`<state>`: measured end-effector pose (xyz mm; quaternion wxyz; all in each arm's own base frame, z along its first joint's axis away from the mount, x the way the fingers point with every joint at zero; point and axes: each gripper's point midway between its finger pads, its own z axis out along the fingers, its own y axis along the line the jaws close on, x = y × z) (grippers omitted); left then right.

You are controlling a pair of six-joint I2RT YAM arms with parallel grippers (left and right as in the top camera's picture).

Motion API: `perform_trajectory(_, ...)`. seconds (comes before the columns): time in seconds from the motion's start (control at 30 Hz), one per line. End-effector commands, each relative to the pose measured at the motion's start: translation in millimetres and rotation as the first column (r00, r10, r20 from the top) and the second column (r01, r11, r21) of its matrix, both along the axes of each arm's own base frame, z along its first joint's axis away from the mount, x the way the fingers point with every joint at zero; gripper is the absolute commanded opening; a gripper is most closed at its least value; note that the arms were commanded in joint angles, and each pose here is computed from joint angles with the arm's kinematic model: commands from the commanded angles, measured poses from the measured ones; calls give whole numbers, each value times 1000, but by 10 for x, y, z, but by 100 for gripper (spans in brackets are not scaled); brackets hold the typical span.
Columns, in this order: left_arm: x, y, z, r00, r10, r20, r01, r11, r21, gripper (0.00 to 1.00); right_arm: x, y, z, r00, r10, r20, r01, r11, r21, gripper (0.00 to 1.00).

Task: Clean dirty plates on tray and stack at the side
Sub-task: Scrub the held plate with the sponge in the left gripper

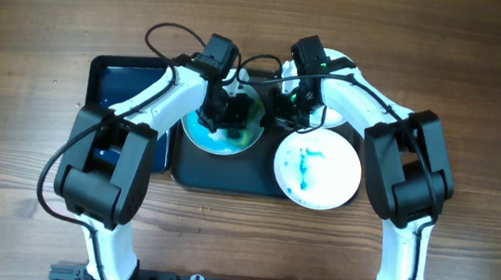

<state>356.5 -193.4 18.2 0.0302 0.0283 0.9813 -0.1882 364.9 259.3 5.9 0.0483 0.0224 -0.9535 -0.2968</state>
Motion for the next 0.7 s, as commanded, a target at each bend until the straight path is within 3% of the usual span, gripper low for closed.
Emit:
perform_trajectory(0.0,296,708,-137,939,311,145,-341,885,317,4,-13,-60,-180,1000,-8,-22,7,999,-43,4)
perform_trajectory(0.13,294,1023,-108,883,413,224,-470,772,428,4,-12,-59,-179,1000,-8,-22,7,999,-43,4)
perform_trajectory(0.27,-59,922,-170,911,409,60,-391,804,448,4,-12,-59,-179,1000,-6,-21,5,999,-42,4)
perform_trajectory(0.33,-246,687,-200,946,318,-61,-272,884,381,4,-11,-59,-179,1000,-5,-20,5,999,-42,4)
perform_trajectory(0.4,-443,283,-186,978,120,-173,-83,975,207,4,-11,-59,-179,1000,-5,-20,5,999,-42,4)
perform_trajectory(0.47,-619,-83,-106,975,-68,-211,77,997,32,4,-10,-58,-179,1000,-6,-19,5,999,-42,4)
perform_trajectory(0.5,-651,-167,-92,973,-105,-205,109,994,7,4,-10,-58,-179,1000,-5,-19,5,999,-42,4)
perform_trajectory(0.6,-524,-182,-166,988,-99,-115,112,987,114,4,-12,-58,-178,1000,-5,-20,4,999,-41,4)
perform_trajectory(0.67,-319,7,-219,999,22,-25,-15,966,258,4,-14,-54,-176,1000,-5,-21,4,999,-39,4)
